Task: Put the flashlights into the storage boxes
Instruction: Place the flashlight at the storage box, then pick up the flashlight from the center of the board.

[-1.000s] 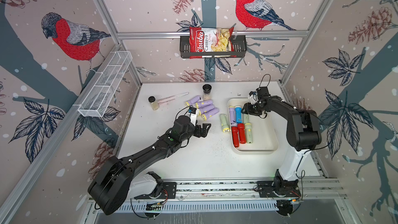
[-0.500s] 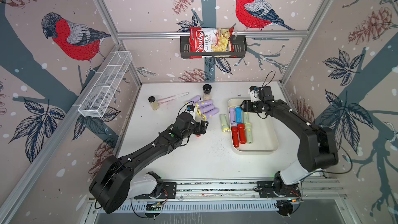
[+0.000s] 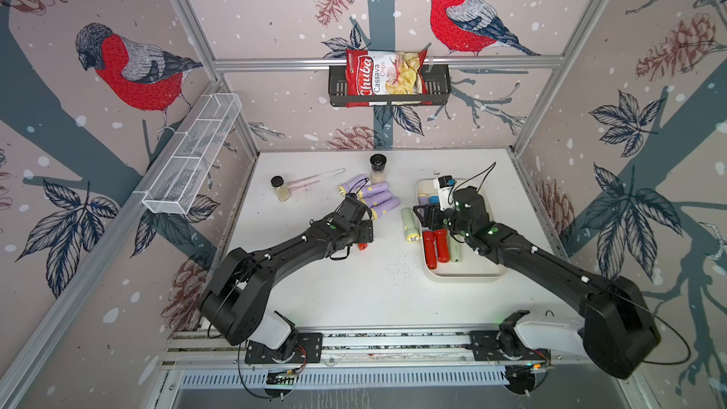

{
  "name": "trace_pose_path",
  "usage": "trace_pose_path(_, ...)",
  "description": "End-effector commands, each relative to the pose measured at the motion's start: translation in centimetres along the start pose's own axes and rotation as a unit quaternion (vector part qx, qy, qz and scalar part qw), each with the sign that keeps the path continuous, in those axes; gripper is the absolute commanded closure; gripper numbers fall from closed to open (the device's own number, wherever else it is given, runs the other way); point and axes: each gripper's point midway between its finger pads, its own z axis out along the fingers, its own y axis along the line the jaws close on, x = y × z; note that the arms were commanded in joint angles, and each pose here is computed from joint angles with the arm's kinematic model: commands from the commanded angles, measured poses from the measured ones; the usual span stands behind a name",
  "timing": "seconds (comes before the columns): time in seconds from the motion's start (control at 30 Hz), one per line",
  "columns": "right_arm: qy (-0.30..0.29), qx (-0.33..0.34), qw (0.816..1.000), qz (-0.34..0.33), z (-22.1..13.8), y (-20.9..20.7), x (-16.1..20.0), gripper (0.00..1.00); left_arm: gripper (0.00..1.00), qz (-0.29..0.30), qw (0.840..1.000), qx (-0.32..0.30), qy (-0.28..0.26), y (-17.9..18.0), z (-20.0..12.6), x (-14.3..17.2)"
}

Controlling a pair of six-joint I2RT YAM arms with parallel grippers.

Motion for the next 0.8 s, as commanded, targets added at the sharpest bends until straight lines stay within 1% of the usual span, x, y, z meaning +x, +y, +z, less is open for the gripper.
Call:
trace_pose_path(0.0,-0.037,-0.005,0.999,0.012,-0.1,0.5,-1.6,0.36,0.3,-0.001,0.999,-0.028,0.026,0.8,1.3,0.8)
trace_pose_path(0.1,-0.028,-0.003,1.0,0.01,0.1,0.4,-1.0,0.36,0.3,-0.006,0.998,-0.05,0.04,1.3,2.4,1.1)
trace_pose_path(0.3,-0.024,0.001,1.0,0.007,0.1,0.1,-0.2,0.36,0.31,-0.006,0.995,-0.072,0.063,2.0,3.9,2.1)
trace_pose_path(0.43,-0.021,0.006,1.0,0.007,0.1,-0.2,0.2,0.36,0.39,-0.003,0.994,-0.081,0.078,2.3,4.6,2.7)
trace_pose_path(0.57,-0.023,0.007,1.0,0.007,0.2,-0.3,0.2,0.37,0.53,-0.001,0.994,-0.073,0.082,2.2,4.5,3.0)
trace_pose_path(0.6,-0.024,0.006,1.0,0.007,0.2,-0.2,0.2,0.37,0.6,-0.001,0.995,-0.067,0.08,2.0,4.4,2.9)
trace_pose_path(0.63,-0.036,0.001,0.999,0.006,-0.4,0.1,-0.5,0.37,0.64,-0.001,0.995,-0.061,0.075,1.9,4.1,2.8)
trace_pose_path(0.77,-0.048,-0.005,0.999,0.003,-0.8,0.3,-0.9,0.37,0.7,0.0,0.998,-0.036,0.05,1.3,2.8,2.2)
